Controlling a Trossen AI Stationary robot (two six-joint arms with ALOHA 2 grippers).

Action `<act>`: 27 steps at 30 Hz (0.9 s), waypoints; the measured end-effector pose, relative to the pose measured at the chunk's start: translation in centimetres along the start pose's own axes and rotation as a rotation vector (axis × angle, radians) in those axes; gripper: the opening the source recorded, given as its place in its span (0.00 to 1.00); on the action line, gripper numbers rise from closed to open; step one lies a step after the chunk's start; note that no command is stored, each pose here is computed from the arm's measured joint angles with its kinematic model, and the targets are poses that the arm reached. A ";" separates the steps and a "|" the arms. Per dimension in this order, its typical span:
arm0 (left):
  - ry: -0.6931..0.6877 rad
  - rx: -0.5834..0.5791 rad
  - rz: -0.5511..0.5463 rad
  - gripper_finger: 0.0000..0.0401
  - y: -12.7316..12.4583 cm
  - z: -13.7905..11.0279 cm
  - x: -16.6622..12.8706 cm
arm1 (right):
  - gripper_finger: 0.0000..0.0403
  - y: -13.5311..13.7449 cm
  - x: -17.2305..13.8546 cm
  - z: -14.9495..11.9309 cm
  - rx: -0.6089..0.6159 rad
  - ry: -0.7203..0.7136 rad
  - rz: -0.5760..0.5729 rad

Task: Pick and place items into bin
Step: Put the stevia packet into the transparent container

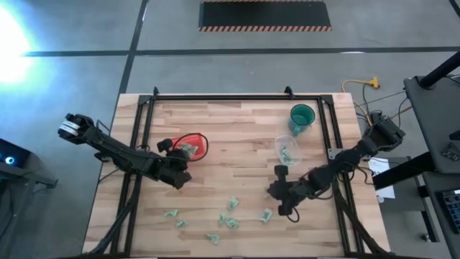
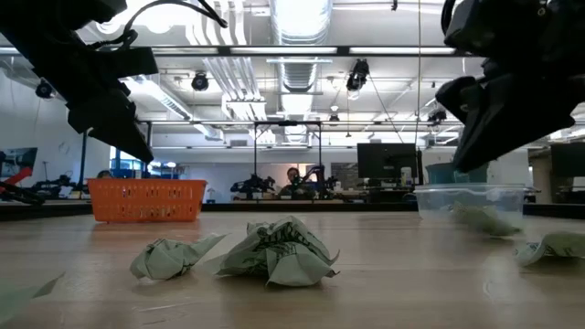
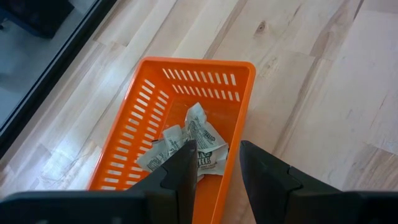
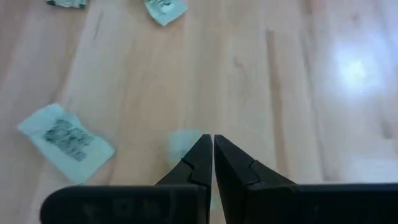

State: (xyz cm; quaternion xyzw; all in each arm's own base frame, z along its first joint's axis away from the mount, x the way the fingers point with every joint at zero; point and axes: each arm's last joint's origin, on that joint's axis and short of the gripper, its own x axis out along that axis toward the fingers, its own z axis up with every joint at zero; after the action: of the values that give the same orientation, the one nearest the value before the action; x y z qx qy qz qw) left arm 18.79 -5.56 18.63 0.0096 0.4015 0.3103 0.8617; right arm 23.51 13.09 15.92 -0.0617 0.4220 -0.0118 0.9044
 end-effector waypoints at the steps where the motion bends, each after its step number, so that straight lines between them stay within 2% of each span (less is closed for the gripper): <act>1: 0.000 0.000 0.000 0.26 0.0 0.0 0.0 | 0.02 0.1 -0.1 0.0 -0.018 -0.008 -0.020; 5: 0.000 0.000 0.000 0.26 0.0 0.0 0.0 | 0.02 0.3 -0.3 0.1 -0.050 -0.034 -0.069; 11: 0.000 -0.001 0.000 0.26 0.0 0.0 0.0 | 0.02 0.5 -0.3 0.0 0.103 0.001 0.025; 14: 0.000 -0.001 0.000 0.26 0.0 0.0 0.0 | 0.04 0.5 -0.2 -0.3 0.121 0.017 0.039; 20: 0.000 -0.001 0.000 0.26 0.0 0.0 0.0 | 0.16 0.6 0.1 -0.5 0.126 0.015 0.042; 27: 0.000 -0.002 0.000 0.26 0.0 0.0 0.0 | 0.36 1.5 2.2 -1.0 0.080 0.032 0.076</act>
State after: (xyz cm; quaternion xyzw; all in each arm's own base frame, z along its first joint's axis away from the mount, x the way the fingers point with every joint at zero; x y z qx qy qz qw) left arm 18.80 -5.55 18.62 0.0089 0.4010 0.3107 0.8617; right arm 24.11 14.29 13.45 -0.0091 0.4376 0.0048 0.8991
